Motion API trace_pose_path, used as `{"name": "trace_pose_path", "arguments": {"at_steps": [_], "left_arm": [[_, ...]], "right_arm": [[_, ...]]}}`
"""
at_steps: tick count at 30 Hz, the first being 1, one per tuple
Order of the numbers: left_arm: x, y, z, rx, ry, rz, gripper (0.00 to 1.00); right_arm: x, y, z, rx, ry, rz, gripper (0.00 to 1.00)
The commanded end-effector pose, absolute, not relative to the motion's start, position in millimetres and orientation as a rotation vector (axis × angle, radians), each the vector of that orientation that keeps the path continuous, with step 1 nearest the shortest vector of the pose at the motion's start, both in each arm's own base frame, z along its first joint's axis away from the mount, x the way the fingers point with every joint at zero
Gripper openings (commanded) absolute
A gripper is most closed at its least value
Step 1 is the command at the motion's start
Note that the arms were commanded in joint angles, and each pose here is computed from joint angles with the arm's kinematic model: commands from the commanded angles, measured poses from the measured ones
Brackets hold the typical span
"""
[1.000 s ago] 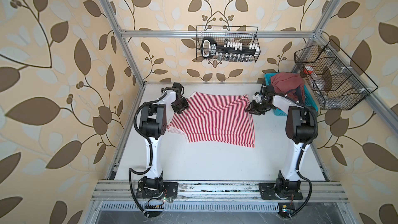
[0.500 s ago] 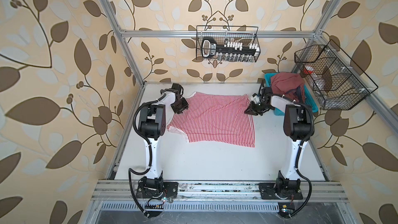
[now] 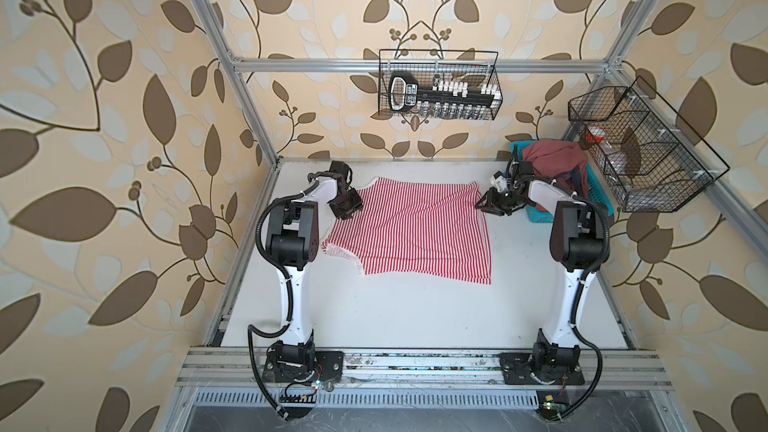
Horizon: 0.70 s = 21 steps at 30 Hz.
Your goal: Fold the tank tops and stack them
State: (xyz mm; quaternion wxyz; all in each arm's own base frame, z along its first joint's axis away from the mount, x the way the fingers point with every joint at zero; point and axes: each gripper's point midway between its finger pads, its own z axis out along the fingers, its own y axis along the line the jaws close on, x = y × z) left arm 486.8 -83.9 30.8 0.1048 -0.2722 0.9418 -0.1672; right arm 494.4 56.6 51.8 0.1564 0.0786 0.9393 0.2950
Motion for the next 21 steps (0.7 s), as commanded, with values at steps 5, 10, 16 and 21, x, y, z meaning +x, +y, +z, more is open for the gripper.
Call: {"name": "trace_pose_path", "arguments": {"at_steps": [5, 10, 16, 21], "left_arm": [[457, -78, -8, -0.888, 2.895, -0.416, 0.44], [457, -78, -8, -0.888, 2.896, -0.417, 0.44], [457, -78, -9, -0.895, 2.896, -0.417, 0.44], [455, -77, -12, -0.904, 2.901, -0.404, 0.44]], "right_arm": [[498, 66, 36, 0.230, 2.689, 0.938, 0.34], [499, 68, 31, 0.231, 2.688, 0.963, 0.34], [498, 73, 29, 0.226, 2.681, 1.004, 0.23], [490, 72, 29, 0.225, 2.701, 0.996, 0.00]]}}
